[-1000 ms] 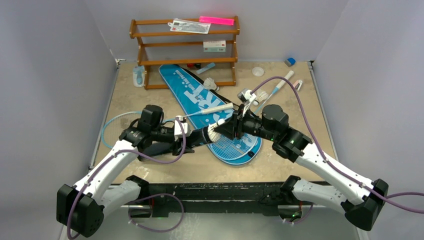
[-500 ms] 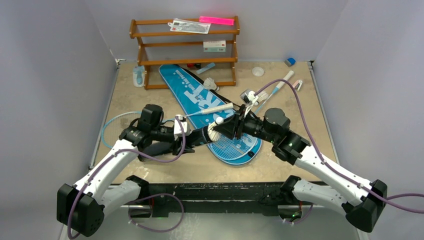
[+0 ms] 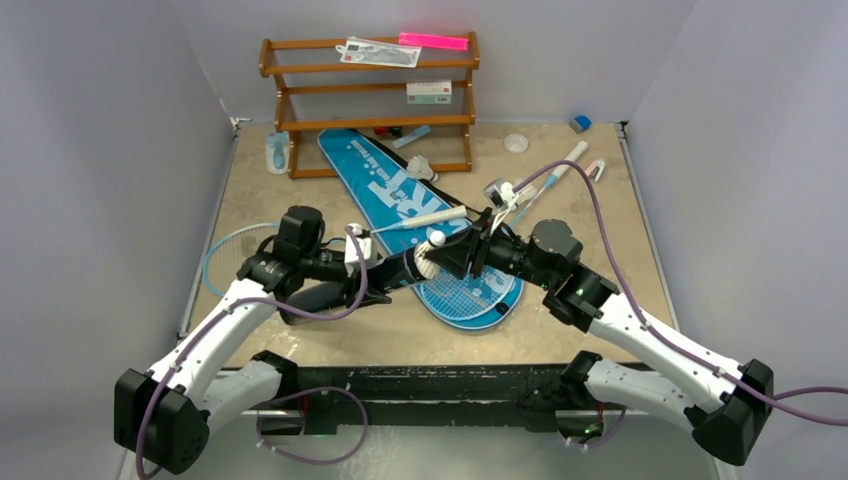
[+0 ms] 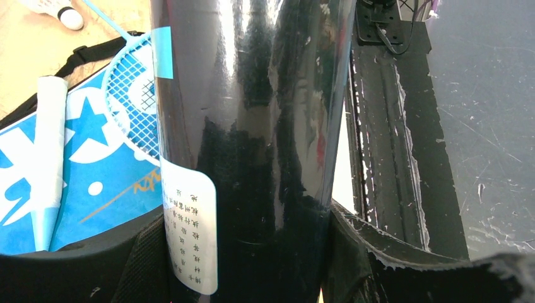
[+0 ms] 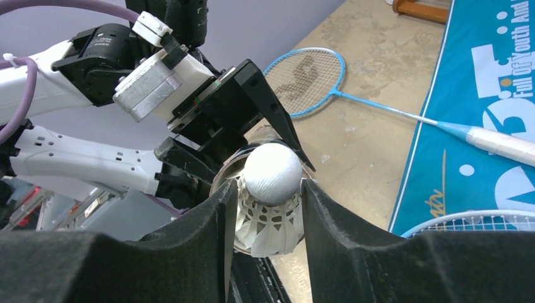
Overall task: Pack up the badminton gear
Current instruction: Place the shuttlecock at the shuttle tube.
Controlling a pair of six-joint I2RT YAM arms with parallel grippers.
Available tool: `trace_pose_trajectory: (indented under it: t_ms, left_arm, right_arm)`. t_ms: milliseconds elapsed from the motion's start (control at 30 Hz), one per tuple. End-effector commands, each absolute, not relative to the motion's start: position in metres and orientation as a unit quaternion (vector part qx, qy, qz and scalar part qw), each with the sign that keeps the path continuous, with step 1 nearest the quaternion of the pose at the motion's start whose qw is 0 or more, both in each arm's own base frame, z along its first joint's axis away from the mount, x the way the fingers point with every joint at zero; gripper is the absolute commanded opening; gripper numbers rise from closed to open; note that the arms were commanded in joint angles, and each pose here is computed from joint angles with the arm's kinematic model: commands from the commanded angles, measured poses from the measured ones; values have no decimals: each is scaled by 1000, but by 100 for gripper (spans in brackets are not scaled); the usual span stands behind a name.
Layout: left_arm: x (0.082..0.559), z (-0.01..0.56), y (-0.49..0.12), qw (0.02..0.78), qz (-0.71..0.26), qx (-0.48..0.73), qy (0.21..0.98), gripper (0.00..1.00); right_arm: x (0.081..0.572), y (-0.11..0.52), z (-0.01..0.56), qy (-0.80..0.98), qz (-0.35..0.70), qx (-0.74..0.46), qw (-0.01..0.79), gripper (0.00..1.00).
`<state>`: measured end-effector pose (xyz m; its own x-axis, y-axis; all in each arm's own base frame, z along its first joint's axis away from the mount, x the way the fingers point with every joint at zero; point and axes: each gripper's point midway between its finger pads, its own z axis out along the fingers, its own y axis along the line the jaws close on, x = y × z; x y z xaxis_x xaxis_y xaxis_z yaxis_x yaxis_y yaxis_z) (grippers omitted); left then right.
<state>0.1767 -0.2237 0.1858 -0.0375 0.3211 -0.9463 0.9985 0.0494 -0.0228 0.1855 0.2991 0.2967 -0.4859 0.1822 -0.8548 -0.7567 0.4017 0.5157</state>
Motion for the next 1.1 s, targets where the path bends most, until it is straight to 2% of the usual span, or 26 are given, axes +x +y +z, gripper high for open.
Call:
trace_pose_trajectory:
  t_ms: [0,133,267,467,567,833,1067]
  left_arm:
    - [166,206,-231,425,-446,564,550,23]
    - [167,209,-230,433,-442,564,547,22]
    - [168,213,-229,442,-440,562,543,22]
    - [167,216,-228,447,-442,562,538,22]
    - [167,216,-228,448,-441,563,536,22]
    - [168,219,-228,448,-448,559,534,22]
    - [174,249,-232,476,-454,555,508,22]
  right_arm:
    - [185,300,317,675,519,-208,481,51]
    - [184,298,322,677,516,-209,482,65]
    - [183,293,327,678,511,-205,487,71]
    - [183,289,333,680,503,-203,492,92]
    - [181,286,338,677,501,-209,497,97]
    - [163,281,349,661,502,-256,495,98]
    - [156,268,355,664,488,-260,504,90]
